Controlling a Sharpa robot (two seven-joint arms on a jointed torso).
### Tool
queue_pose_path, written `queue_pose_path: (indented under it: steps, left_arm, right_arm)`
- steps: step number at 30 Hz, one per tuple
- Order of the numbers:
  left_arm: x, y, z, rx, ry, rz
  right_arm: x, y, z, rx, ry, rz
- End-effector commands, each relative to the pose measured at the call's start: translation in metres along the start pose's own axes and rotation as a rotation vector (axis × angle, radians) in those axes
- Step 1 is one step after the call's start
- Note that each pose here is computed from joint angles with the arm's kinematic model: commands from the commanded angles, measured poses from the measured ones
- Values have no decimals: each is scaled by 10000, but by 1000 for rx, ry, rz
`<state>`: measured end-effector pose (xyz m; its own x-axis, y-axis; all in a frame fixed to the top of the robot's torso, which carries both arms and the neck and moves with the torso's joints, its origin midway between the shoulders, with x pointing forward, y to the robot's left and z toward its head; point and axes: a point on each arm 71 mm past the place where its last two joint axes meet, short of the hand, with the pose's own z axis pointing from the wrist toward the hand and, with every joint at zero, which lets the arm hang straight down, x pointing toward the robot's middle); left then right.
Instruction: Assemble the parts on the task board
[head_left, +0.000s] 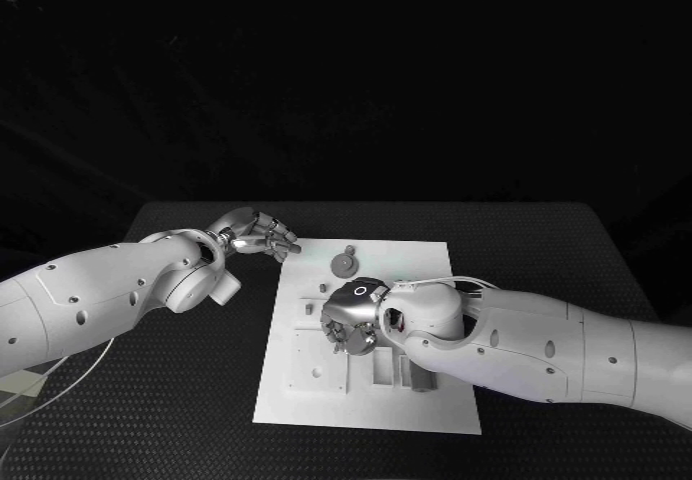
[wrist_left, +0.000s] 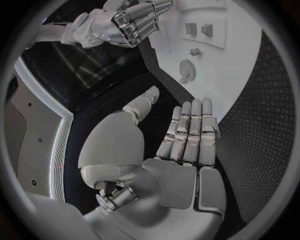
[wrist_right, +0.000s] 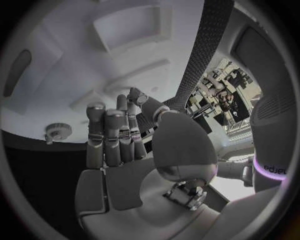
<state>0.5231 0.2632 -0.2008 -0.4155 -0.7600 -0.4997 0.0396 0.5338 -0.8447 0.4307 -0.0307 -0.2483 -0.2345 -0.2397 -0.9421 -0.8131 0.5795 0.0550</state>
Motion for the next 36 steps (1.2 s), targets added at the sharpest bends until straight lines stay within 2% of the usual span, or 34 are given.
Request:
queue_pose_path:
  steps: [1, 16, 36]
  left_arm:
    - [13, -21, 5, 7, 12, -10]
    - [11, -21, 3, 6, 11, -10]
    - [6, -25, 1, 7, 10, -10]
  right_arm:
    - [28, 9, 5, -2, 23, -8]
    - [47, 39, 22, -11, 43, -11]
    - [149, 95, 36, -27, 79, -51]
